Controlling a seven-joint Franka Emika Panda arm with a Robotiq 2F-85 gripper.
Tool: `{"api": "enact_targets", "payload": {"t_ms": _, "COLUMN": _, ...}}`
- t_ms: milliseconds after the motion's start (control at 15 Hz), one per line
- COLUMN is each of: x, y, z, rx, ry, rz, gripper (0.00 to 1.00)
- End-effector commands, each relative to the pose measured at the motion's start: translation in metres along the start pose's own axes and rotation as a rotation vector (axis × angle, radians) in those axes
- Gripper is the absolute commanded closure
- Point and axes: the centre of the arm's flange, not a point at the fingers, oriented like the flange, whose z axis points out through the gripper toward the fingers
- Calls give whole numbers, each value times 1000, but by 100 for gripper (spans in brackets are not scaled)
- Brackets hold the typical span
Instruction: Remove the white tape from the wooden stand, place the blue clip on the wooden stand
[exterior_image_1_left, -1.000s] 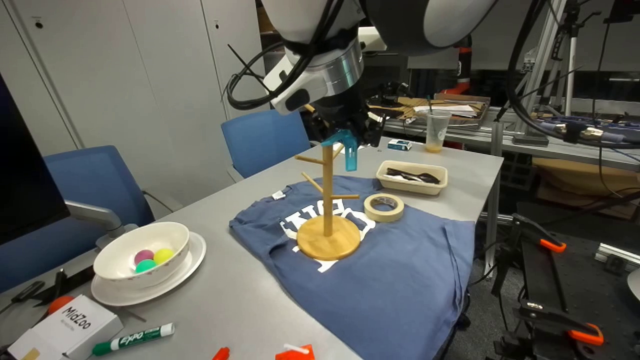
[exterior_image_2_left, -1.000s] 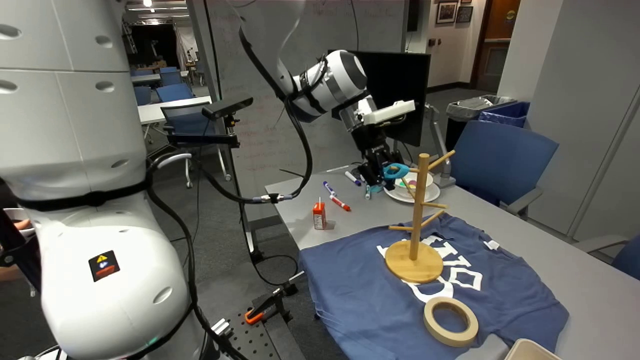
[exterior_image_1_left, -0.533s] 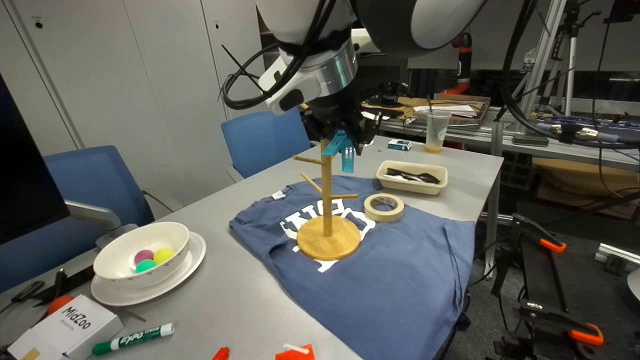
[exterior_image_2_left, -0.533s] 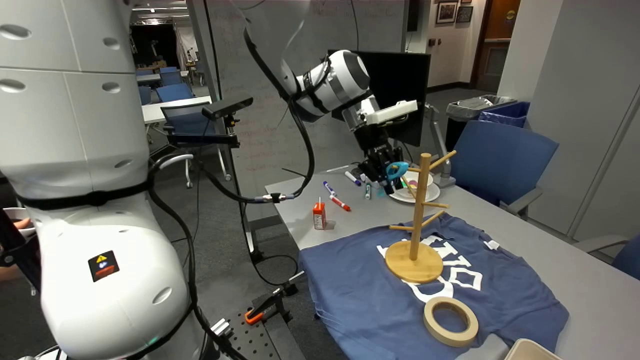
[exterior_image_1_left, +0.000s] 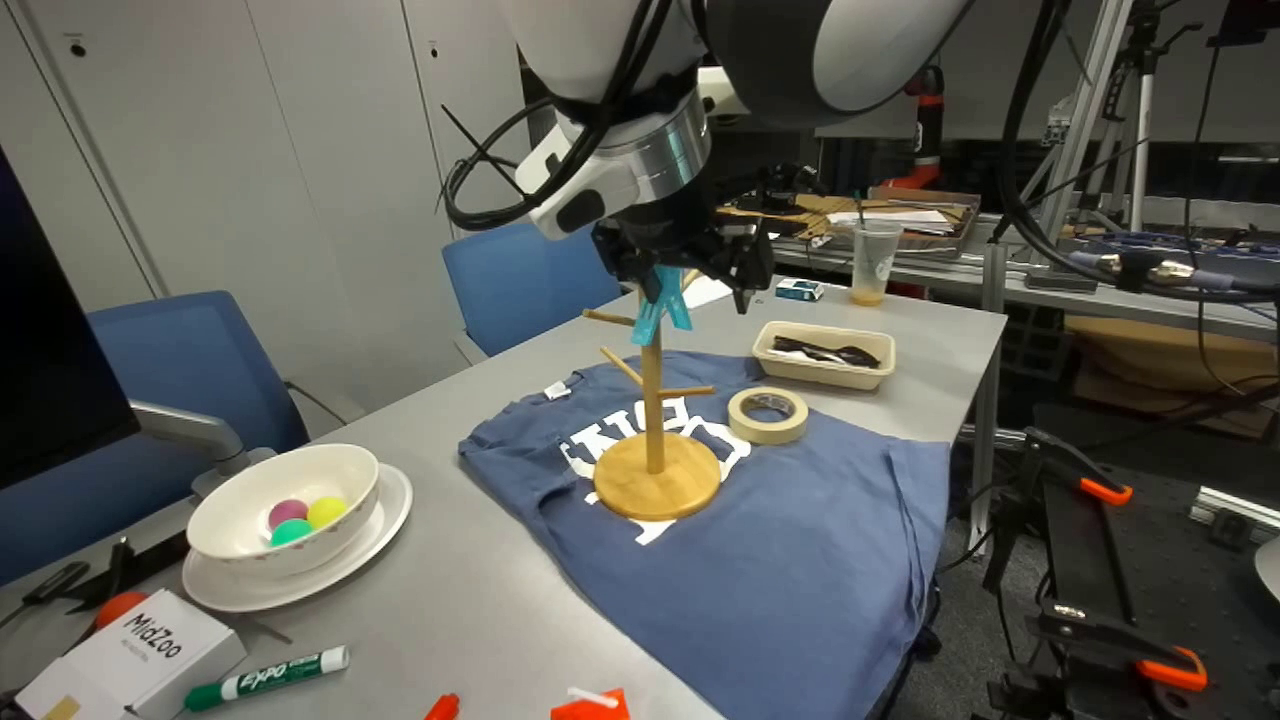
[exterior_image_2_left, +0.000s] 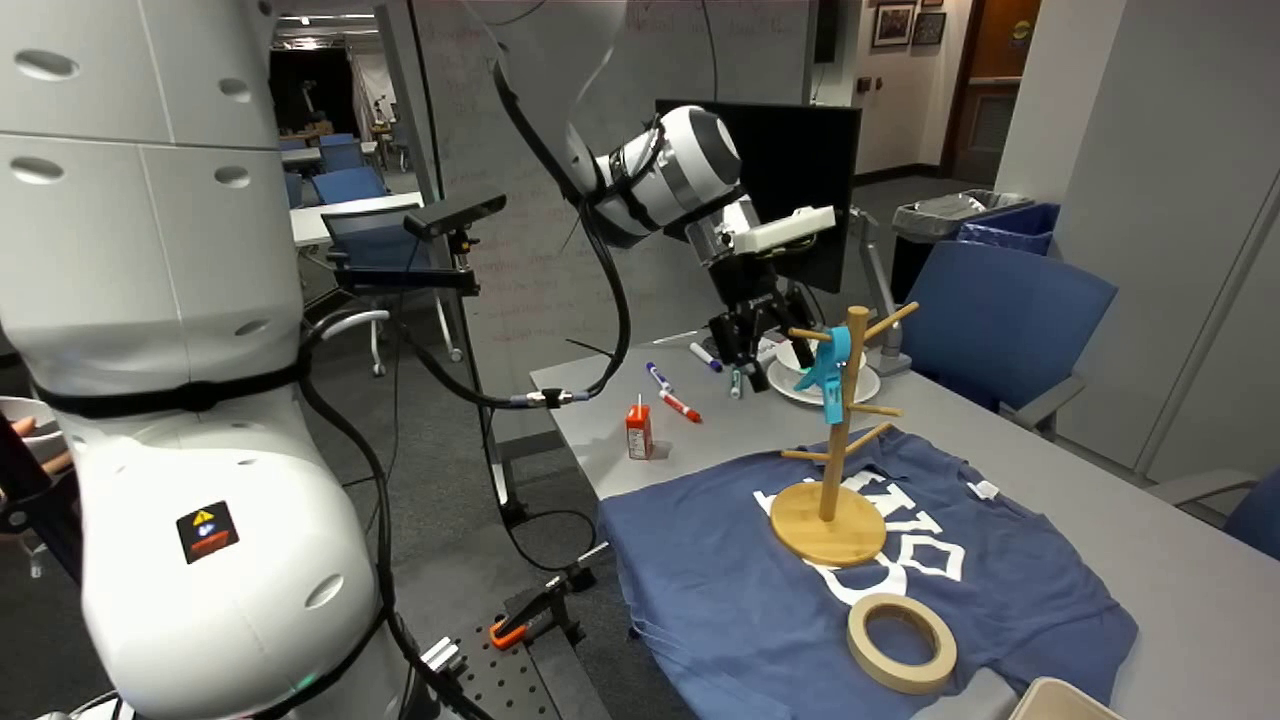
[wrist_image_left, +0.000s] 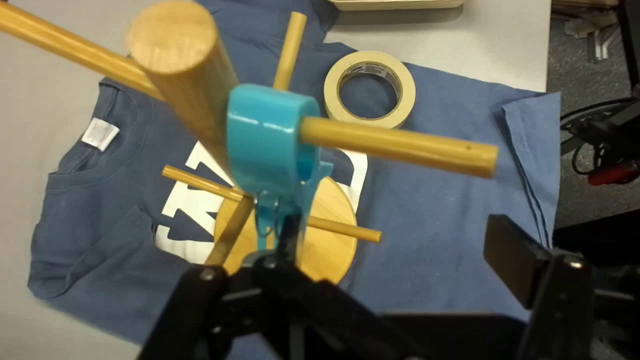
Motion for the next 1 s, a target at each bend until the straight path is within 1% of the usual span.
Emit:
{"api": "enact_targets", "payload": {"t_ms": 0, "x": -3, "y": 0, "z": -10, "rx": -11, "ry": 16, "rz": -25, "gripper": 0}}
{"api": "enact_targets", "payload": {"t_ms": 200, "x": -7, "y": -9, "z": -23, "rx": -17, "ry": 19, "rz": -48, "gripper": 0}}
{"api": "enact_targets", "payload": {"t_ms": 467, "x": -16, "y": -27, "z": -49, "rx": -43, "ry": 26, "rz": -56, "gripper": 0}}
{"api": "enact_targets", "payload": {"t_ms": 933, "x": -34, "y": -75, "z": -113, "rx": -53, "ry": 66, "rz": 29, "gripper": 0}}
